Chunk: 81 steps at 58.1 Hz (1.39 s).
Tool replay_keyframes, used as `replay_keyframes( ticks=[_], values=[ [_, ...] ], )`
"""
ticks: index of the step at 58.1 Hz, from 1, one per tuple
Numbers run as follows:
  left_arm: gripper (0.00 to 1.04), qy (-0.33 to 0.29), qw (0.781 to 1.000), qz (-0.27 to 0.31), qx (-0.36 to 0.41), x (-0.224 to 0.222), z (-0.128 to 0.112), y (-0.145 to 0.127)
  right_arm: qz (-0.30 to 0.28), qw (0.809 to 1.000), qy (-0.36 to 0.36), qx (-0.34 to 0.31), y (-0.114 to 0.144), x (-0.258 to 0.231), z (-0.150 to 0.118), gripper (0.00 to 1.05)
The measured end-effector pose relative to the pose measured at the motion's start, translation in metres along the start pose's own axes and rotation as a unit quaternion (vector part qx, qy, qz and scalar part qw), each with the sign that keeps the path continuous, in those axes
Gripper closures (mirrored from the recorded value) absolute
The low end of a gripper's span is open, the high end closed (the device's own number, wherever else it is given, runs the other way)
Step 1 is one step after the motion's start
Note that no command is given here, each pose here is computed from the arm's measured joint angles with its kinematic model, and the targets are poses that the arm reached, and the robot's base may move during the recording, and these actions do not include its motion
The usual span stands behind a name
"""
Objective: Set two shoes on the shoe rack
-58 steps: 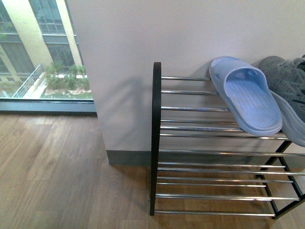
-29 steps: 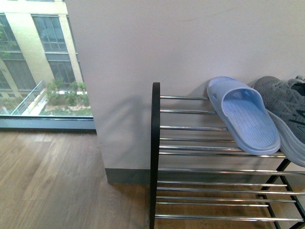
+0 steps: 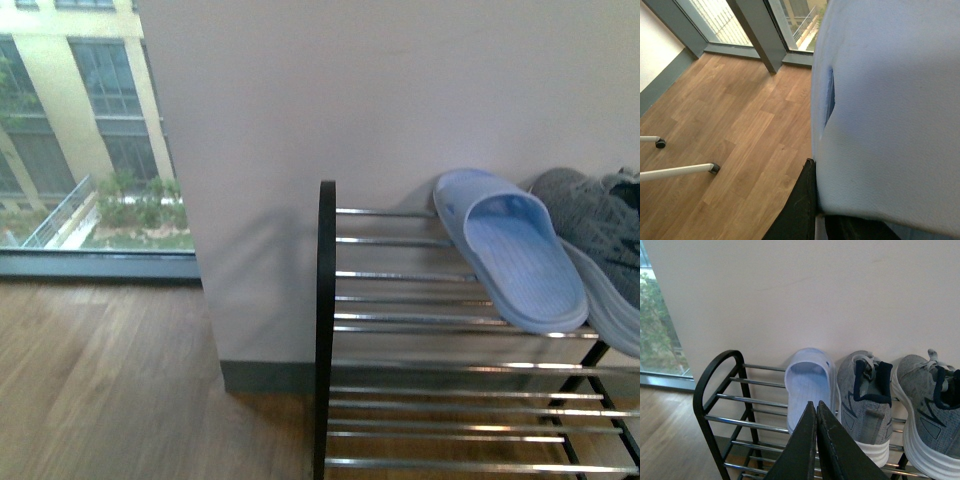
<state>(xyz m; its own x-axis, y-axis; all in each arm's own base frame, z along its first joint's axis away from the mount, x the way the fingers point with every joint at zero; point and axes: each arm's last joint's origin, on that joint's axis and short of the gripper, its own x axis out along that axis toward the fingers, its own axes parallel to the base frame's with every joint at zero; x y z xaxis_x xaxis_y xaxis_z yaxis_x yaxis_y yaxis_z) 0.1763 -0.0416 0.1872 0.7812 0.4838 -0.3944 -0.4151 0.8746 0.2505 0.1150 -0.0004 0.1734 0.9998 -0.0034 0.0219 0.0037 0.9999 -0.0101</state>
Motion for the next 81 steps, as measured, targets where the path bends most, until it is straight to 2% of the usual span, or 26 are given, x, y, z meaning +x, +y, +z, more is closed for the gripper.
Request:
replay_keyframes(
  ticks=[22,26,43,68,76,81],
  values=[
    [1.03,0.0,1.0,0.0,0.0,0.0,0.0,0.0,0.0,1.0,0.0,0.0,0.0,-0.007,0.0,1.03],
    [1.03,0.0,1.0,0.0,0.0,0.0,0.0,0.0,0.0,1.0,0.018,0.0,0.0,-0.014,-0.005,1.03],
    [1.03,0.0,1.0,0.0,0.0,0.0,0.0,0.0,0.001,1.0,0.003,0.0,0.0,-0.018,-0.003,1.02],
    [1.03,0.0,1.0,0.0,0.0,0.0,0.0,0.0,0.001,1.0,0.003,0.0,0.0,-0.018,-0.003,0.38],
    [1.03,0.0,1.0,0.0,0.0,0.0,0.0,0.0,0.001,1.0,0.003,0.0,0.0,-0.018,-0.003,0.08],
    [1.03,0.0,1.0,0.0,0.0,0.0,0.0,0.0,0.001,1.0,0.003,0.0,0.0,-0.018,-0.003,0.09]
  ],
)
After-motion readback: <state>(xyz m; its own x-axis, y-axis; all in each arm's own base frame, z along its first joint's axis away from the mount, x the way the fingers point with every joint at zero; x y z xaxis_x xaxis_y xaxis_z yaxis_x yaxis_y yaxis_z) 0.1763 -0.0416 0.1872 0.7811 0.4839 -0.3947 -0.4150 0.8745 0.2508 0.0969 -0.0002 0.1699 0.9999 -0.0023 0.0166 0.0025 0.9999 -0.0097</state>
